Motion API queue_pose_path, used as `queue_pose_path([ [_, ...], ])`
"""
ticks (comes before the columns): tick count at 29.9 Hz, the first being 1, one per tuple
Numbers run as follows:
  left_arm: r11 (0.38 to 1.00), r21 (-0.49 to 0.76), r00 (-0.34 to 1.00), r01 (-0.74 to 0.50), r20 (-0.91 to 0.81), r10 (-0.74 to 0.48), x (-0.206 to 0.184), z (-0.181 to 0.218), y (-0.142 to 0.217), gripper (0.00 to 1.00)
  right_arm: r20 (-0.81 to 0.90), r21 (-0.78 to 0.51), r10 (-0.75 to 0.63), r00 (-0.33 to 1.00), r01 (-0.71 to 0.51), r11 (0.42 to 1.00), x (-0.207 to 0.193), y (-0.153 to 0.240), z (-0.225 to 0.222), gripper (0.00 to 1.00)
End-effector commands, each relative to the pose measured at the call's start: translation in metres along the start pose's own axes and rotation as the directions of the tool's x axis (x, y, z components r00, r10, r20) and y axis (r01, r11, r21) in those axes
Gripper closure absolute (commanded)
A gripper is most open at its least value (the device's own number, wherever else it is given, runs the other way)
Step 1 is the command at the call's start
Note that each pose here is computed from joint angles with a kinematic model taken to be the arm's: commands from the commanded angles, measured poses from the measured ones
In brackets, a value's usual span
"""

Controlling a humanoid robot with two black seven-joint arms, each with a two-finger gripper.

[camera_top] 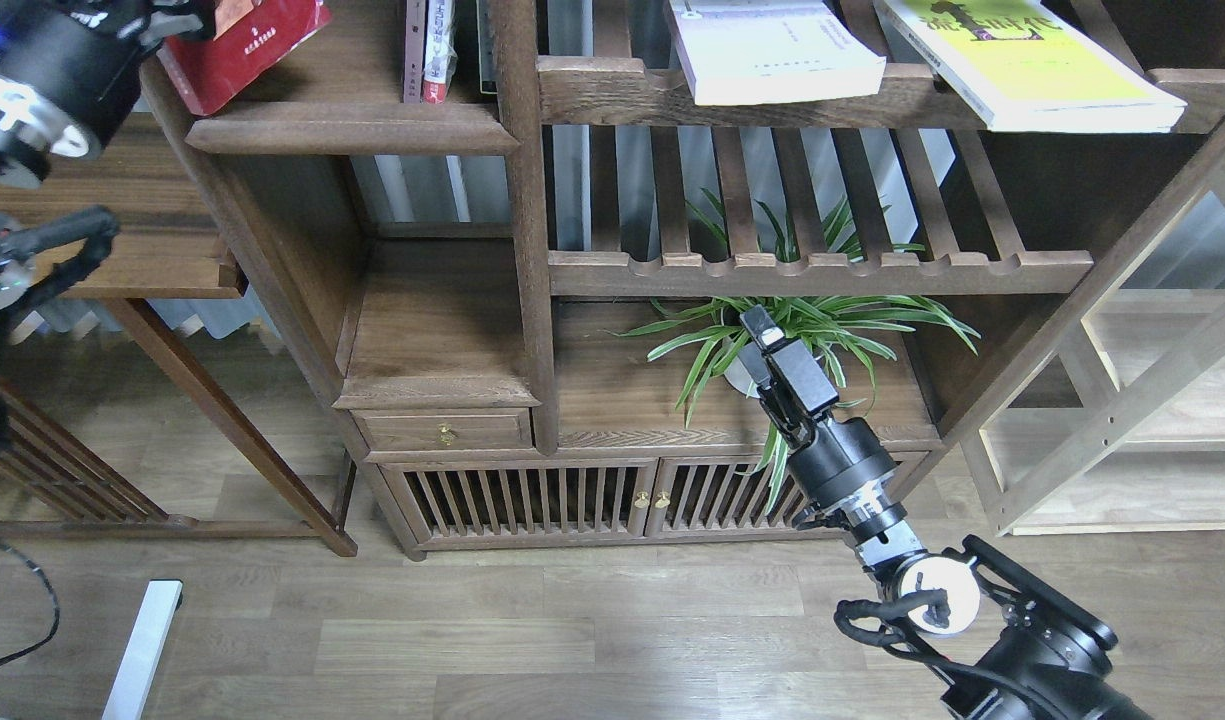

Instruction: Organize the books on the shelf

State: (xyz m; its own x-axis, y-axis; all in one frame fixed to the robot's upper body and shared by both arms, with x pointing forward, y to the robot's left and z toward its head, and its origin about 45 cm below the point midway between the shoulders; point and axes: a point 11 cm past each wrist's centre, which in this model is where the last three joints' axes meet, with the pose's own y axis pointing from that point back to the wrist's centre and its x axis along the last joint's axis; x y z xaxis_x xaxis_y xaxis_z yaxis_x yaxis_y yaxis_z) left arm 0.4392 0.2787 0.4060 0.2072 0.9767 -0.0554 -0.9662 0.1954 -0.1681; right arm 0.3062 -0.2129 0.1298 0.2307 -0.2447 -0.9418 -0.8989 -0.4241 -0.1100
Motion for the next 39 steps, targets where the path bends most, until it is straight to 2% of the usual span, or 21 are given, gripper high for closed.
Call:
queue_pose_path([
  [1,0.998,-0.014,0.998,-0.059,0.012,0.059,-0.011,0.002,-0.007,0.98,0.001,0.000,-0.001,1.000,0.001,1.000,0.000,0.000,0.000,0.04],
  [11,0.995,-0.024,0.994,-0.093,0.057,0.095,-0.043,-0.009,-0.015,0.98,-0.003,-0.002,0.004,1.000,-0.004,1.000,0.001,0.002,-0.001,0.04],
  [28,0.979,-0.069,0.976,-0.190,0.092,0.196,-0.011,-0.020,-0.034,0.96,-0.001,-0.005,-0.015,1.000,0.015,1.000,-0.004,-0.005,0.000,0.04],
  [39,0.984,-0.044,0.982,-0.172,0.075,0.175,-0.028,-0.032,-0.063,0.94,-0.003,-0.004,-0.016,1.000,0.016,1.000,-0.005,-0.005,-0.001,0.04],
])
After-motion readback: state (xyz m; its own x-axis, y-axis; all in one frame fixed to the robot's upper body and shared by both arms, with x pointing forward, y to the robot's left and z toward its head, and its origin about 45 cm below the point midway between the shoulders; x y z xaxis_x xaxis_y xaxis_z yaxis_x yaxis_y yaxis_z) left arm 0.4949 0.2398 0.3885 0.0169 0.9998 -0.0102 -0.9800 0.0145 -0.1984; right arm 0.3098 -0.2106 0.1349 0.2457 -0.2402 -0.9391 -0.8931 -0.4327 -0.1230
